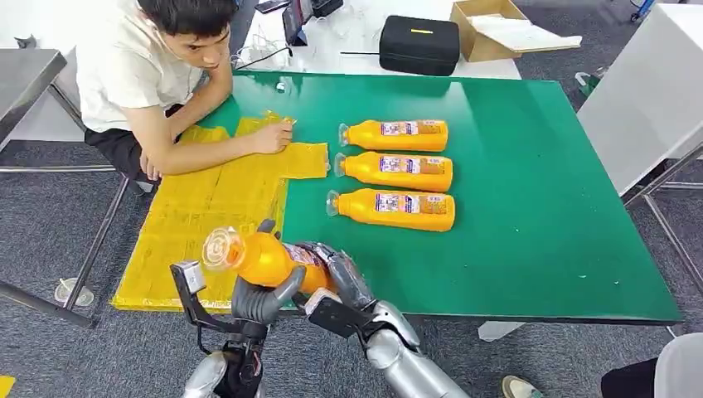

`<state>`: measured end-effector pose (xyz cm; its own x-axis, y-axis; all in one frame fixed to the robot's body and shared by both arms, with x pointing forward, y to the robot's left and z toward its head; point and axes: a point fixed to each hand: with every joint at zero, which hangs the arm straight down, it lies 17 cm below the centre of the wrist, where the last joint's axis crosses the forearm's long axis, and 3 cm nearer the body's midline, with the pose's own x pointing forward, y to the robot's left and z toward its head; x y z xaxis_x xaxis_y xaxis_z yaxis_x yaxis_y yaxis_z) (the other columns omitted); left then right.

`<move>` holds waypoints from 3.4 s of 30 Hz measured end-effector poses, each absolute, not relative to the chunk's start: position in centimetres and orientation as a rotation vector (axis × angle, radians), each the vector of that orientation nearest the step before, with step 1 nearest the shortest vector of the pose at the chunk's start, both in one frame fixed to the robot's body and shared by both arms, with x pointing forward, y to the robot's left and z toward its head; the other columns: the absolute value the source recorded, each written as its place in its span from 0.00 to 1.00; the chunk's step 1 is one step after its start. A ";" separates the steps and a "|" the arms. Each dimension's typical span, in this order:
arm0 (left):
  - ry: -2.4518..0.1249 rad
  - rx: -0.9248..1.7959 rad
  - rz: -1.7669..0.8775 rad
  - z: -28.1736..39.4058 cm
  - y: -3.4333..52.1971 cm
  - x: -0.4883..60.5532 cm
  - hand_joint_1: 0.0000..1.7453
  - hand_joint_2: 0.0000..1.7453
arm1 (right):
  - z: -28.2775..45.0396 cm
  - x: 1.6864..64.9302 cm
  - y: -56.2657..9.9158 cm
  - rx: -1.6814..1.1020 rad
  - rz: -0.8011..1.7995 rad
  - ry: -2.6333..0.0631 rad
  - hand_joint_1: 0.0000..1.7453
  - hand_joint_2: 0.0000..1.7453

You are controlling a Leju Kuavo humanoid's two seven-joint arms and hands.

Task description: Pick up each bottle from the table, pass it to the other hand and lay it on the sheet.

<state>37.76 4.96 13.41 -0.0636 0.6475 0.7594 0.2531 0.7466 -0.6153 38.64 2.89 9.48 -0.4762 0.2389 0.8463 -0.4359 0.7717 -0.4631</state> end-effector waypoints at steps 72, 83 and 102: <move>-1.393 0.513 -1.508 -2.7 16.5 46.0 0.00 1.00 | 12.4 38.1 -15.3 -0.232 0.116 -2.020 0.00 1.00; -1.249 0.390 -1.532 -4.0 17.8 46.9 0.00 1.00 | 11.9 38.4 -15.1 -0.229 0.128 -2.008 0.00 1.00; -1.151 0.299 -1.534 -4.3 19.3 47.4 0.00 1.00 | 10.7 38.6 -14.4 -0.240 0.160 -1.984 0.00 1.00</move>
<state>47.37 19.31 -4.27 -0.3291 -0.8613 0.3871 0.6124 0.1173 0.7818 38.63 -14.39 10.70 -0.4004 0.2408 0.8841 0.0959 0.9706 -0.2209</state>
